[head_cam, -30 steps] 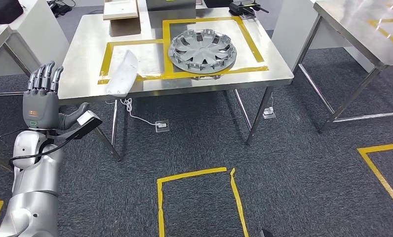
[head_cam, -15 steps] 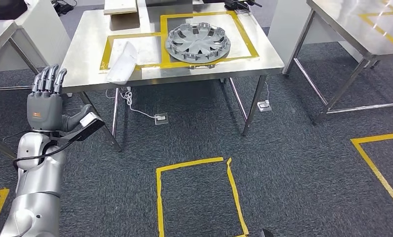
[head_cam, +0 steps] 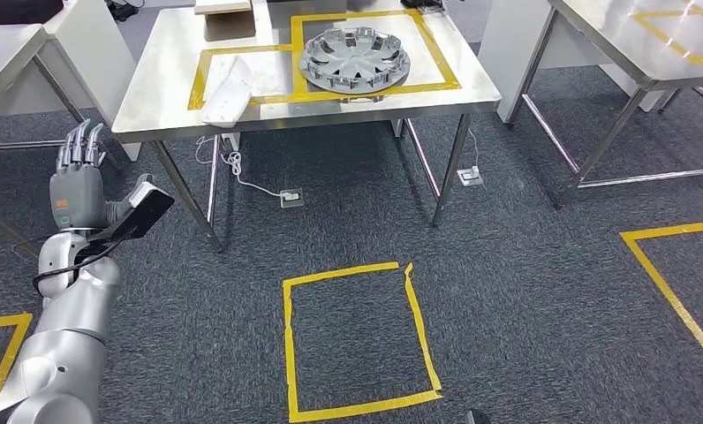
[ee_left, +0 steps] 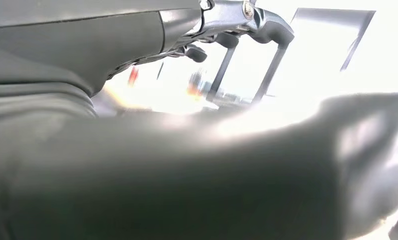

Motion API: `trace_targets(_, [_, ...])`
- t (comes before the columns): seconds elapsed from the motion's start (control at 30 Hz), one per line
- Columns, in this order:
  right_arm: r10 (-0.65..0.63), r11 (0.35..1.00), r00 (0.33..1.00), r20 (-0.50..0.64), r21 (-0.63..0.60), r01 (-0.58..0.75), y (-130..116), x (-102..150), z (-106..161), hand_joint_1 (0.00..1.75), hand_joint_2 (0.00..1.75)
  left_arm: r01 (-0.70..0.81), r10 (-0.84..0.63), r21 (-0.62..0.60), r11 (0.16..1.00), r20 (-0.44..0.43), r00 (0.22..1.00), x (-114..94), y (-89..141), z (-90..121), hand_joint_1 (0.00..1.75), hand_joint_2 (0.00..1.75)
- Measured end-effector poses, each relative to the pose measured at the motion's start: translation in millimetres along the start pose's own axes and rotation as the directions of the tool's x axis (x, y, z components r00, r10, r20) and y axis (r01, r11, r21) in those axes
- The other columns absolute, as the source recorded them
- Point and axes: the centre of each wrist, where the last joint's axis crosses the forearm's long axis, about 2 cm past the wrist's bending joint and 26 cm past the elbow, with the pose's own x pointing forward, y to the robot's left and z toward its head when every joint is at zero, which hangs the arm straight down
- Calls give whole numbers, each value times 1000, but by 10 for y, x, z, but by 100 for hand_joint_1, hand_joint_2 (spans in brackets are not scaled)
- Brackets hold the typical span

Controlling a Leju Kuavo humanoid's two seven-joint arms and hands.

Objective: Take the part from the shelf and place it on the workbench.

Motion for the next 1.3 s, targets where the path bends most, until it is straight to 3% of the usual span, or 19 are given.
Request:
trace_targets(0.1, [-16, 1000, 1000, 5, 4, 16, -9, -12, 2, 0, 0, -100, 97, -46, 994, -63, 993, 1, -73, 30, 0, 175])
trace_targets(0.23, [-24, 1000, 1000, 9, 3, 24, -22, -27, 5, 0, 175, -153, 143, -77, 985, -112, 983, -21, -134, 95, 0, 175])
trace_targets(0.53, [-15, 1000, 1000, 22, 10, 15, -32, -36, 7, 0, 175, -170, 157, -87, 982, -141, 978, -75, -150, 148, 0, 175])
trace_targets(0.7, [8, 999, 999, 35, -50, -7, -47, -40, 8, 0, 175, -188, 171, -92, 978, -166, 971, -89, -167, 179, 0, 175])
trace_targets(0.77, [22, 996, 999, 38, -86, -19, -71, -48, 12, 0, 175, -211, 188, -99, 972, -204, 961, -112, -221, 295, 0, 175])
trace_targets(1.0, [72, 989, 997, 33, -128, -68, -188, -81, 32, 0, 175, -353, 256, -165, 921, -429, 866, -183, -504, 989, 0, 175])
trace_targets(1.07, [89, 987, 996, 32, -134, -84, -221, -87, 38, 0, 175, -395, 264, -181, 901, -493, 829, -195, -571, 1201, 0, 87])
trace_targets(1.13, [107, 985, 994, 30, -140, -101, -258, -94, 45, 0, 87, -437, 267, -197, 878, -556, 787, -198, -635, 1428, 0, 0])
trace_targets(1.2, [126, 982, 992, 29, -146, -120, -296, -99, 53, 0, 0, -478, 265, -208, 853, -617, 741, -198, -689, 1656, 0, 0])
trace_targets(1.3, [154, 977, 988, 26, -153, -148, -348, -104, 64, 0, 0, -536, 251, -219, 815, -700, 668, -190, -752, 1994, 0, 0])
